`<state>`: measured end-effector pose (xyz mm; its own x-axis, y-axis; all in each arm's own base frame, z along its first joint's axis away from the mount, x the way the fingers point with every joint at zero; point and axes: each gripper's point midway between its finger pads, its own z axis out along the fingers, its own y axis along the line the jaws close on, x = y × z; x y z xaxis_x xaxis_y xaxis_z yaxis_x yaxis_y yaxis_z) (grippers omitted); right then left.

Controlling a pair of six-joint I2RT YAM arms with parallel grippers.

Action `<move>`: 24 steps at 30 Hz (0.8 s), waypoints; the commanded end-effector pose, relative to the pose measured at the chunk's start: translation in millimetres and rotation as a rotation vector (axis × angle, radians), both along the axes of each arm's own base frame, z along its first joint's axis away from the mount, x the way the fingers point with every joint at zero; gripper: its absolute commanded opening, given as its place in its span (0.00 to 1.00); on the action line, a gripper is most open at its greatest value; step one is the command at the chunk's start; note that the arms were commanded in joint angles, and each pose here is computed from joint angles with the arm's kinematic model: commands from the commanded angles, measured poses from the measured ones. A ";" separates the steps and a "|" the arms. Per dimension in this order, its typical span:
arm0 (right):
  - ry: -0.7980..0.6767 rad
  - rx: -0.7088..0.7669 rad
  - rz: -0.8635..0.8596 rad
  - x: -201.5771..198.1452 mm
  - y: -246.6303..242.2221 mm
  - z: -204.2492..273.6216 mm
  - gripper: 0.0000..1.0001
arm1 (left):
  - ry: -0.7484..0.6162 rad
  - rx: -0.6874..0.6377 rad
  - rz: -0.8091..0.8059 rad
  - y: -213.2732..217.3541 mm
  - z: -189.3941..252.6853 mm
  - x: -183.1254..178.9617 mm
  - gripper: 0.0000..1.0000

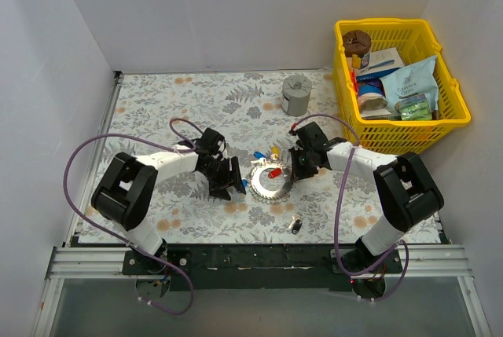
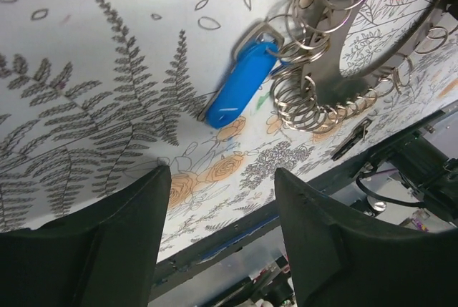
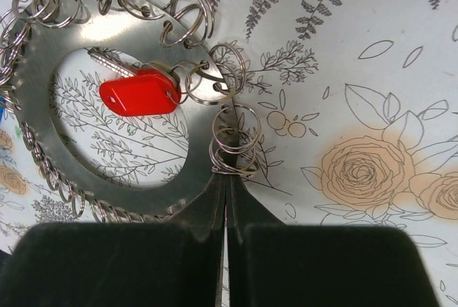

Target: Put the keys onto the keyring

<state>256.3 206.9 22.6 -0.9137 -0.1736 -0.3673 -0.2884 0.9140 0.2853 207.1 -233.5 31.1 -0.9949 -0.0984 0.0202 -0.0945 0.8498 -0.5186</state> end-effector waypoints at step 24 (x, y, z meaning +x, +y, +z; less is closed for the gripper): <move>0.079 0.217 0.154 -61.6 53.1 44.5 0.01 | -0.127 -0.016 -0.105 -46.3 15.4 96.9 0.60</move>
<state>182.8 245.1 36.8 -0.9293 -0.2549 -0.2672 -0.3558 0.8119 0.4629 284.0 -280.2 35.9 -0.9993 -0.0139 -0.0344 0.0075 0.8316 -0.5554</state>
